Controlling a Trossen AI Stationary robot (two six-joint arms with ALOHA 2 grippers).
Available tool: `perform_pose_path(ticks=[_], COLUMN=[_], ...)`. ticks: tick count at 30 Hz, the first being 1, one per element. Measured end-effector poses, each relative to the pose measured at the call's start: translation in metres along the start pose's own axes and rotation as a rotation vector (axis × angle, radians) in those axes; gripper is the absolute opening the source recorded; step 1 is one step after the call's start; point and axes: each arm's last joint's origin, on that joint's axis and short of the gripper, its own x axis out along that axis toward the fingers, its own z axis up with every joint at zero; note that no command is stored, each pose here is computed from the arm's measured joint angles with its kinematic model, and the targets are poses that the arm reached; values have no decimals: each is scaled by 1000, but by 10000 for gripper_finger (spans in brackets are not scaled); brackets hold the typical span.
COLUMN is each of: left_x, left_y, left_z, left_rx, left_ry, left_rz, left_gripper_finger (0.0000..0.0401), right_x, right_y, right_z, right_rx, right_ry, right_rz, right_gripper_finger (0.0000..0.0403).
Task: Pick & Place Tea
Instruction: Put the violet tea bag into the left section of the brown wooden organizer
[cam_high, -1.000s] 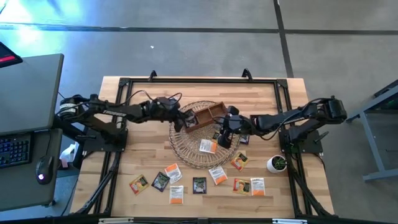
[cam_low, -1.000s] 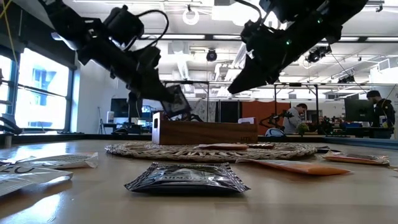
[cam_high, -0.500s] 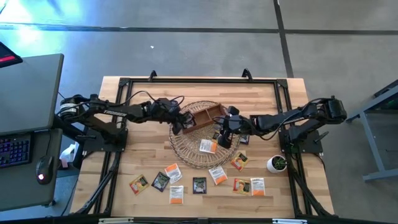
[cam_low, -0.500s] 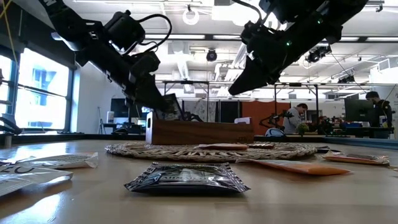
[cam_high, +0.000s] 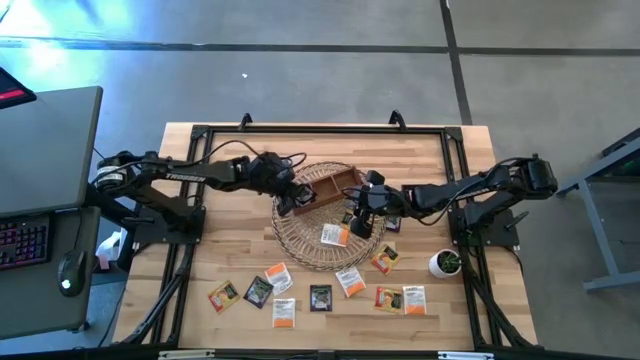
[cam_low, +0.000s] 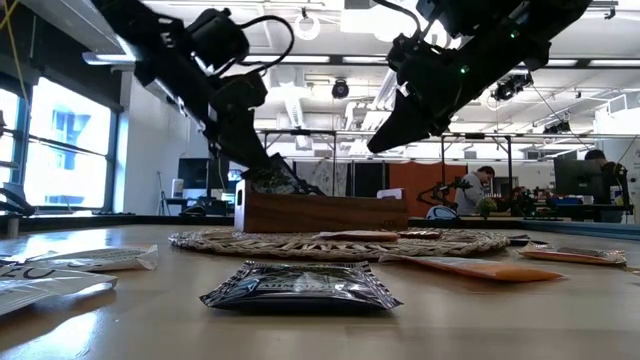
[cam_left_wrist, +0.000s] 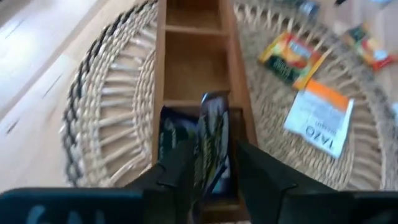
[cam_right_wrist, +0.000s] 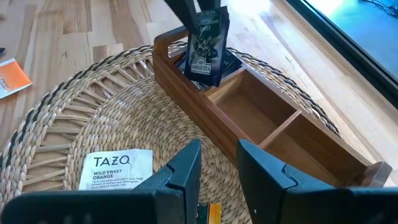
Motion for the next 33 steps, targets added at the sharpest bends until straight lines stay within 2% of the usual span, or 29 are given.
perform_pose_path(ticks=[4, 6, 8, 23, 33], left_x=[-5, -6, -6, -7, -37], left_y=[-1, -2, -3, -2, -11], left_z=[7, 9, 10, 4, 53], left_rx=[13, 13, 12, 19, 33], left_ry=[73, 73, 68, 140, 262], left_rz=[18, -10, -33, -9, 27], left_gripper_finger=[53, 21, 6, 1, 0], right_x=[0, 0, 0, 0, 0], right_y=[0, 0, 0, 0, 0], right_z=[0, 0, 0, 0, 0], right_rx=[0, 0, 0, 0, 0], right_ry=[0, 0, 0, 0, 0], right_rz=[0, 0, 0, 0, 0], right_gripper_finger=[99, 99, 99, 99, 99])
